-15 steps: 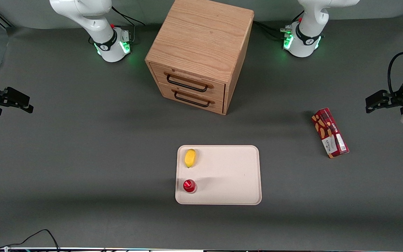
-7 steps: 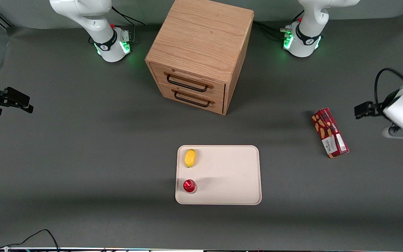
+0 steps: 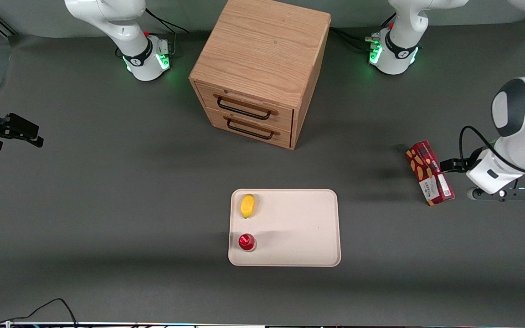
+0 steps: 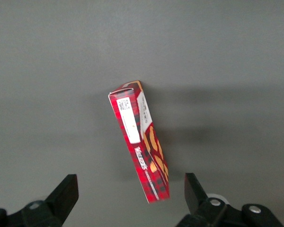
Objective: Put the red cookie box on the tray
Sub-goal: 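Lower the open left gripper around the cookie box and close it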
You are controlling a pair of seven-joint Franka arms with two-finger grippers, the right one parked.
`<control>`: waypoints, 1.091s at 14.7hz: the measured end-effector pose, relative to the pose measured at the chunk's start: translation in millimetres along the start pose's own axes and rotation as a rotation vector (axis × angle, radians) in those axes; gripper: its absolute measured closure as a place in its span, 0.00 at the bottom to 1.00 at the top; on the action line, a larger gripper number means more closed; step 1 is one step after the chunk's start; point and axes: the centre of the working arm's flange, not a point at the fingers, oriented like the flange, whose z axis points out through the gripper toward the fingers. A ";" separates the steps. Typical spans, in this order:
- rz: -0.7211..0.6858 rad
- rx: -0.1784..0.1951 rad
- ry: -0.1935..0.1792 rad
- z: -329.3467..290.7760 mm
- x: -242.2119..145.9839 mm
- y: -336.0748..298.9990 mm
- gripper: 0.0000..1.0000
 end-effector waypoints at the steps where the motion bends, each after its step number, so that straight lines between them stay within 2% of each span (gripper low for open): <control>1: -0.009 -0.004 0.007 15.6 -2.0 -5.5 0.00; 3: -0.021 -0.012 0.022 41.1 -6.5 -10.8 0.00; 7: -0.038 -0.035 0.082 93.9 -20.1 -9.2 0.00; 11: -0.077 -0.051 0.122 132.6 -27.0 -19.8 0.00; 12: -0.084 -0.055 0.129 139.8 -27.1 -20.5 0.07; 13: -0.090 -0.060 0.133 147.9 -27.8 -19.7 0.23; 16: -0.103 -0.076 0.134 156.7 -31.3 -16.6 0.56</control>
